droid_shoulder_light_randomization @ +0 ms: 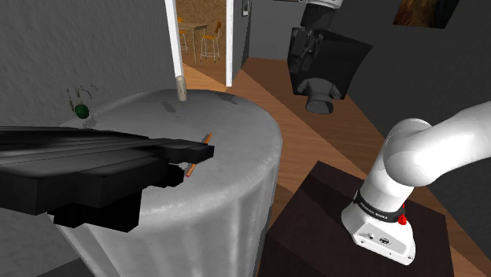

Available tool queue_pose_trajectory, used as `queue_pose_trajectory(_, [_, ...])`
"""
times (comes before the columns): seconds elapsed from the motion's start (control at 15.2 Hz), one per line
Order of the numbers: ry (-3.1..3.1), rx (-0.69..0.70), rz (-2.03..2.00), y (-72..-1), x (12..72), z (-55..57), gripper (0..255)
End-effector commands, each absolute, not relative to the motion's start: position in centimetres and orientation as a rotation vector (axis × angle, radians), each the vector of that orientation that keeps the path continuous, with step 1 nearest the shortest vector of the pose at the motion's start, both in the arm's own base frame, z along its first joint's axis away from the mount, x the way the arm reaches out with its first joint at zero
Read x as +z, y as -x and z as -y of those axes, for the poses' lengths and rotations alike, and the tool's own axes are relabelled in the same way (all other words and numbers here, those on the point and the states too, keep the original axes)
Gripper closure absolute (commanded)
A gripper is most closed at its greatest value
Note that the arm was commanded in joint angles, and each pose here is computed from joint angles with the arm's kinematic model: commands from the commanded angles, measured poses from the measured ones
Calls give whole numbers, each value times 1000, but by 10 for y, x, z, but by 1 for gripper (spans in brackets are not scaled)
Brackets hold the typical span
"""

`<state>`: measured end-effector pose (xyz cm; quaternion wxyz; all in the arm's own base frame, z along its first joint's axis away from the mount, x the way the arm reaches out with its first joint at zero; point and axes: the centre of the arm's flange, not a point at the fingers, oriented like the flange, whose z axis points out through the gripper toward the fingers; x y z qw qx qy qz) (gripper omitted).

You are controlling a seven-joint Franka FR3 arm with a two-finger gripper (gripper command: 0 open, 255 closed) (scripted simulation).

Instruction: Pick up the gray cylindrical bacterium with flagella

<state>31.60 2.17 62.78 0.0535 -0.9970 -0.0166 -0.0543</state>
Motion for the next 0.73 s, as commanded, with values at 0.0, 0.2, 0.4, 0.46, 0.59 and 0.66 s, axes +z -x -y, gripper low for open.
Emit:
queue_pose_trajectory(0.0, [3030, -165, 51, -316, 628, -22, 0])
queue_pose_trajectory(0.2, [3026, -234, 134, -342, 617, -42, 0])
queue_pose_trajectory(0.4, [3019, -303, 218, -368, 608, -63, 0])
queue_pose_trajectory(0.46, [3016, -326, 246, -376, 605, -70, 0])
queue_pose_trajectory(0.59, [3008, -372, 302, -393, 600, -85, 0])
queue_pose_trajectory(0.66, [3004, -395, 330, -401, 598, -93, 0])
